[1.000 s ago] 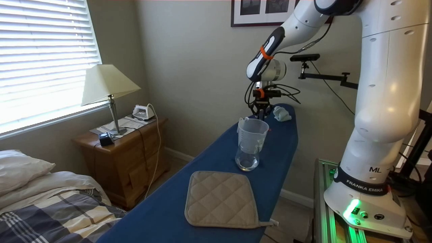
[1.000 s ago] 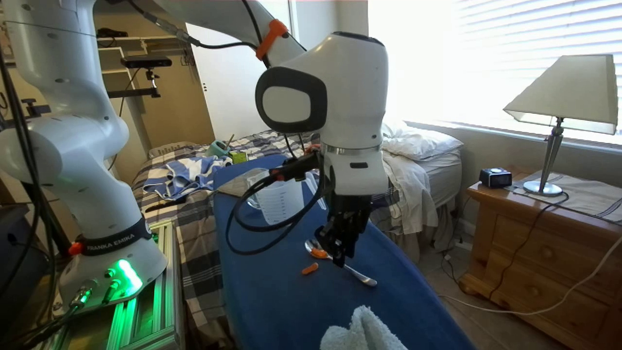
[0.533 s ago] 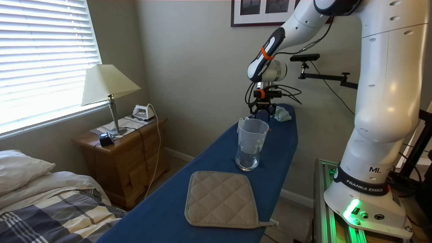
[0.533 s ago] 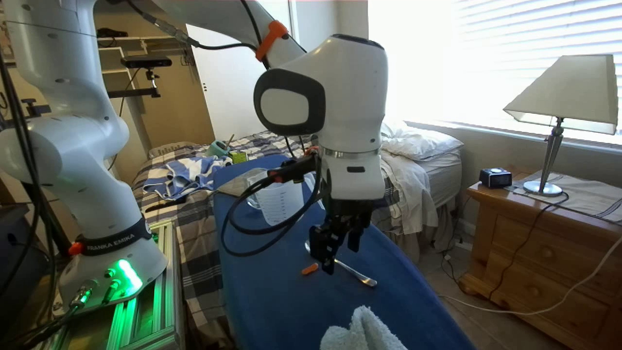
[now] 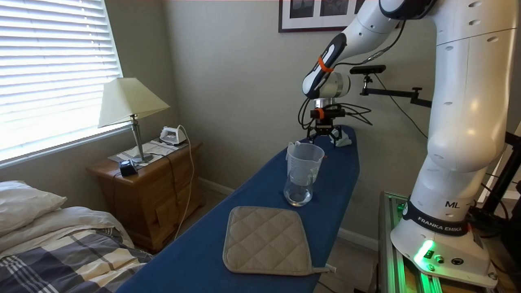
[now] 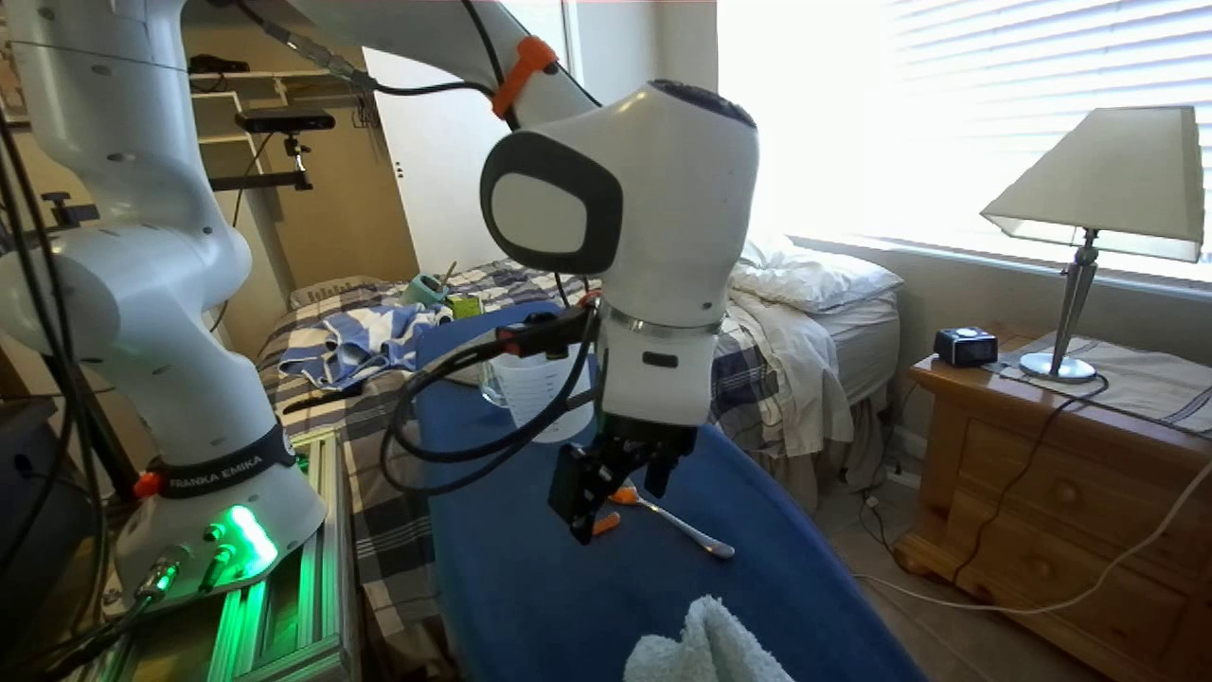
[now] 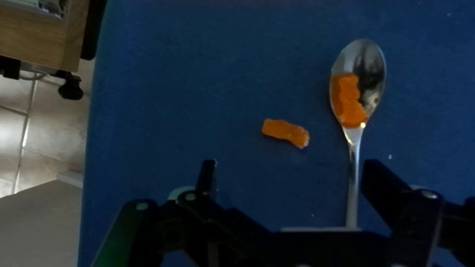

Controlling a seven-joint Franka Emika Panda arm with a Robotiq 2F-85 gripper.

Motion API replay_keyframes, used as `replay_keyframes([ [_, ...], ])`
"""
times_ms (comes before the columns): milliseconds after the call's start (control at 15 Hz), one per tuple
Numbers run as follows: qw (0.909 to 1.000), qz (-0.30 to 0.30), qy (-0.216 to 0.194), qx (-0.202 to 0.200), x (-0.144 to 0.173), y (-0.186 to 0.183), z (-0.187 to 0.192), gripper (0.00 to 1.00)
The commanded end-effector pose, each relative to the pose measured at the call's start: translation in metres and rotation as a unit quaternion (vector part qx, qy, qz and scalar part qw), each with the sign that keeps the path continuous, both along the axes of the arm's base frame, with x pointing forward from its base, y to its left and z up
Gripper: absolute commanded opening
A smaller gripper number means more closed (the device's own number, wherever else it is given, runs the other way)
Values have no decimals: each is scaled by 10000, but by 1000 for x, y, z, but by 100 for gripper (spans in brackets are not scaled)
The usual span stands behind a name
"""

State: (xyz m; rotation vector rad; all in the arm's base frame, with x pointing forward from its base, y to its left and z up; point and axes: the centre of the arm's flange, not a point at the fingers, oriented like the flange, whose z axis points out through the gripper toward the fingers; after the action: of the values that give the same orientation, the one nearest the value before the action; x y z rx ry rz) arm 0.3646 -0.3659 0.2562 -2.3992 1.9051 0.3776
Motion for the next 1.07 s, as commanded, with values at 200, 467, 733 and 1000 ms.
replay_keyframes([
  [200, 9990, -99, 224, 379, -14, 2, -18, 91],
  [467, 9987, -122, 252, 424, -15, 2, -26, 83],
  [733, 9986, -144, 240, 445, -14, 3, -28, 79],
  [1000, 9987, -141, 209, 450, -12, 4, -27, 60],
])
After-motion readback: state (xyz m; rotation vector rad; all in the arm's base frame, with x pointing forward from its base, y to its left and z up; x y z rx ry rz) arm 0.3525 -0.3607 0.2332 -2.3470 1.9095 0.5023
